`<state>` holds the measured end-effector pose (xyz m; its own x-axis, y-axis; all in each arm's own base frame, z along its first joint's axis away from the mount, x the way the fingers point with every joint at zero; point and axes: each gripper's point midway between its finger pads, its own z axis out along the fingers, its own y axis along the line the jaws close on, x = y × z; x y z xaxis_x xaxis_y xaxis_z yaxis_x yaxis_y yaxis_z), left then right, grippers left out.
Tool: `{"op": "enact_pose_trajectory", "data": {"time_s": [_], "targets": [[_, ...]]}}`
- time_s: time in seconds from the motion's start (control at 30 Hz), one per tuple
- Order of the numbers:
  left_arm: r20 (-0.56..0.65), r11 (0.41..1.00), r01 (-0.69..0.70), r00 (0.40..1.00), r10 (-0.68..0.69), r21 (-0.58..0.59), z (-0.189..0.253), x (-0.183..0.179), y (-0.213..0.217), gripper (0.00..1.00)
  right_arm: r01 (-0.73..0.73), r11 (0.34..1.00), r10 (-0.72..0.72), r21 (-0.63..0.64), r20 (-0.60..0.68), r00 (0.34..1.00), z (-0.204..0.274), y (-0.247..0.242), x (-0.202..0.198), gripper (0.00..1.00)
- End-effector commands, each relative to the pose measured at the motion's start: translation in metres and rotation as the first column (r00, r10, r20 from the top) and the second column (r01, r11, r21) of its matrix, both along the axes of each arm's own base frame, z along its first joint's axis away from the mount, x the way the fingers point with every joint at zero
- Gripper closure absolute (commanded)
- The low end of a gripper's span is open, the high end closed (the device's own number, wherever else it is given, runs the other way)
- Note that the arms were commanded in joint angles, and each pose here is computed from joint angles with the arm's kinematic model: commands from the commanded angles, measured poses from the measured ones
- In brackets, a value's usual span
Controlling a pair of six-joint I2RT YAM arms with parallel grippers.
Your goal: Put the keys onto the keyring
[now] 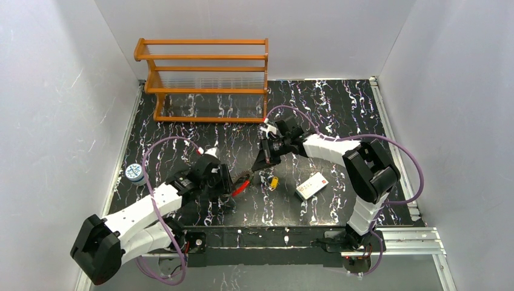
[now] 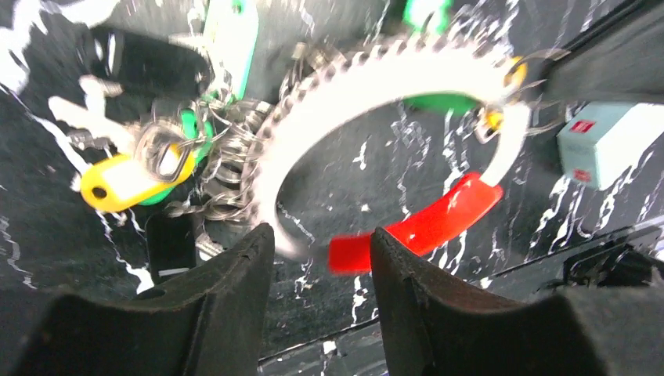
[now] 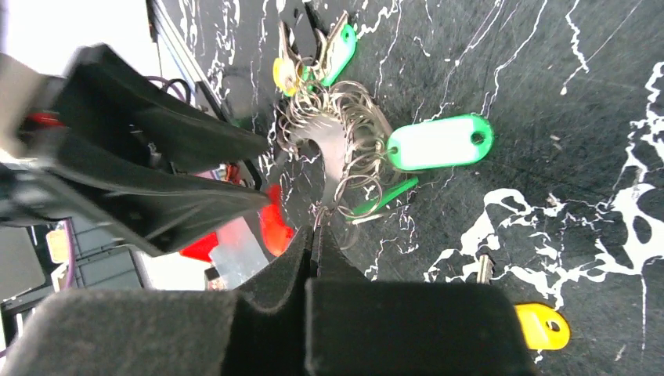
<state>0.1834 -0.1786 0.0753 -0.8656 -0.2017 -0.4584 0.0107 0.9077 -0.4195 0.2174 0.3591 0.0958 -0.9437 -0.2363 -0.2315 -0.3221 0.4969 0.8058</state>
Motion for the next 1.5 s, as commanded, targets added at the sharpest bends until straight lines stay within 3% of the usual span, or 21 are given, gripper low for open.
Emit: {"op": "enact_pose_trajectory", "data": {"time_s": [0.0, 0.2, 0.3, 0.4, 0.47, 0.83, 1.27, 1.47], "targets": [[-0.073, 0.997, -0.008, 0.997, 0.002, -0.081, -0.022, -0.019, -0.013, 0.54, -0.041, 0.996, 0.04, 0.076, 0.018, 0.999, 0.02, 0.011, 0.005, 0.99], [-0.162, 0.988, -0.084, 0.981, 0.105, 0.133, -0.074, -0.036, 0.029, 0.55, -0.087, 0.993, 0.093, -0.084, 0.065, 0.994, -0.009, -0.007, 0.007, 0.99], [-0.184, 0.972, -0.099, 0.973, 0.139, 0.211, -0.087, -0.041, 0.044, 0.55, -0.081, 0.986, 0.099, -0.148, 0.118, 0.988, -0.012, -0.017, 0.011, 0.84], [-0.176, 0.955, -0.122, 0.969, 0.174, 0.271, -0.091, -0.042, 0.056, 0.56, -0.046, 0.975, 0.088, -0.217, 0.189, 0.978, -0.012, -0.029, 0.019, 0.61], [-0.158, 0.944, -0.136, 0.969, 0.19, 0.301, -0.09, -0.038, 0.061, 0.56, -0.026, 0.967, 0.085, -0.255, 0.225, 0.971, -0.013, -0.037, 0.023, 0.55], [-0.146, 0.844, -0.119, 0.963, 0.226, 0.523, -0.089, -0.024, 0.096, 0.66, -0.019, 0.953, 0.105, -0.302, 0.27, 0.957, -0.015, -0.046, 0.027, 0.55], [-0.201, 0.799, -0.055, 0.955, 0.217, 0.599, -0.092, 0.025, 0.092, 0.7, -0.083, 0.974, 0.133, -0.212, 0.235, 0.963, -0.016, -0.035, 0.013, 0.59], [-0.171, 0.833, -0.019, 0.976, 0.136, 0.553, -0.074, 0.052, 0.072, 0.65, -0.097, 0.966, 0.161, -0.238, 0.266, 0.95, -0.025, -0.035, 0.01, 0.57]]}}
